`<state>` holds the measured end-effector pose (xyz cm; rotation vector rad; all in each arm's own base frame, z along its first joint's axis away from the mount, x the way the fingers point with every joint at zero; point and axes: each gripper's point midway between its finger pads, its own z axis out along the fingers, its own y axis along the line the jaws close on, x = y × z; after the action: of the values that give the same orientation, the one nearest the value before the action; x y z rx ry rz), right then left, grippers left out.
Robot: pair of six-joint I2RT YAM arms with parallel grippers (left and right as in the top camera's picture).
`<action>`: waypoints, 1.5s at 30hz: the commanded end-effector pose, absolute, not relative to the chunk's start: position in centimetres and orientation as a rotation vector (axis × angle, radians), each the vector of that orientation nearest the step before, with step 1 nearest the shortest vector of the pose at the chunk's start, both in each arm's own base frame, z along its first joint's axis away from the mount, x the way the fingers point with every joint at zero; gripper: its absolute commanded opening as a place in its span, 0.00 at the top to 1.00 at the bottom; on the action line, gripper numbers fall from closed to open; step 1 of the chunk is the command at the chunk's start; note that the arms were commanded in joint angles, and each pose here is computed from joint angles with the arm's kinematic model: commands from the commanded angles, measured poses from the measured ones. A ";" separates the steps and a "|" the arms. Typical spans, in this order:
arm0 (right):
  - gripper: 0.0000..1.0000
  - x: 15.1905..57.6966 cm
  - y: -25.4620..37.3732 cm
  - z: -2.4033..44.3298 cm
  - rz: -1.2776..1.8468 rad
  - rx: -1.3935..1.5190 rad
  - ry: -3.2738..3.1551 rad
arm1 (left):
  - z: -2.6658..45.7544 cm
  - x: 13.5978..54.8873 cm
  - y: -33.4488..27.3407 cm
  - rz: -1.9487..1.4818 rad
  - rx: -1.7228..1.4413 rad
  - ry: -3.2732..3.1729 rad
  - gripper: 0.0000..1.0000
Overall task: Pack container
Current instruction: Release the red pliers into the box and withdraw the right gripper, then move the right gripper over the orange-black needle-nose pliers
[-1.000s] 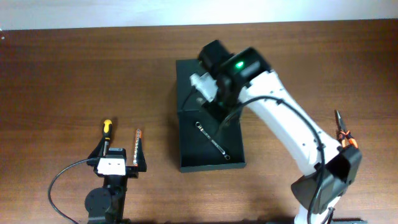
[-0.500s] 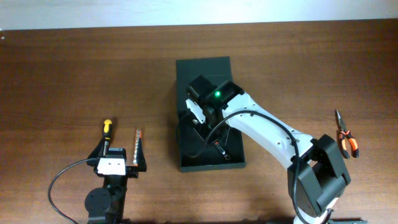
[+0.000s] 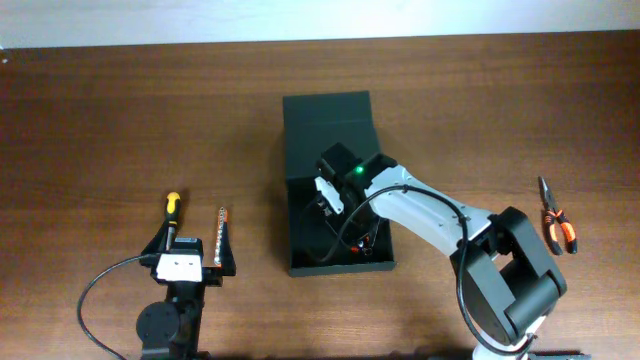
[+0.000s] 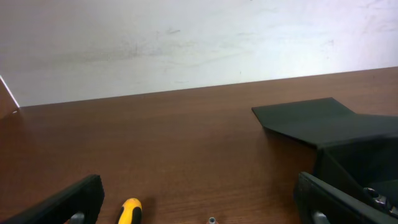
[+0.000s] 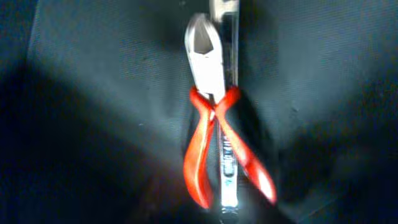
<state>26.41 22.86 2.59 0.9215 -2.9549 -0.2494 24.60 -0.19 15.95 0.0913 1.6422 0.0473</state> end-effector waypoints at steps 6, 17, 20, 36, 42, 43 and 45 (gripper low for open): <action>0.01 28.0 22.4 4.6 -0.278 0.870 -2.993 | 15.8 24.6 -0.1 0.063 0.106 1.641 0.01; 0.01 34.0 24.9 23.5 -0.375 1.049 -3.255 | 15.8 24.6 -0.1 0.063 0.106 1.641 0.01; 0.01 35.1 22.1 28.0 -0.174 0.961 -3.411 | 15.8 24.6 -0.1 0.063 0.106 1.641 0.01; 0.01 28.3 -7.0 35.0 0.344 -0.611 -3.551 | 15.8 24.6 -0.1 0.063 0.106 1.641 0.01; 0.01 25.3 -11.8 28.3 0.235 -0.957 -3.317 | 15.8 24.6 -0.1 0.063 0.106 1.642 0.01; 0.01 25.4 -12.4 27.1 0.237 -0.983 -3.289 | 15.8 24.6 -0.1 0.063 0.106 1.642 0.01; 0.01 27.0 -13.5 22.9 0.179 -0.952 -3.291 | 15.8 24.6 -0.1 0.063 0.106 1.642 0.01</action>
<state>25.80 -13.16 27.94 -0.9851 -3.3337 0.3158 24.59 -0.19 15.94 0.0913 1.6422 0.0473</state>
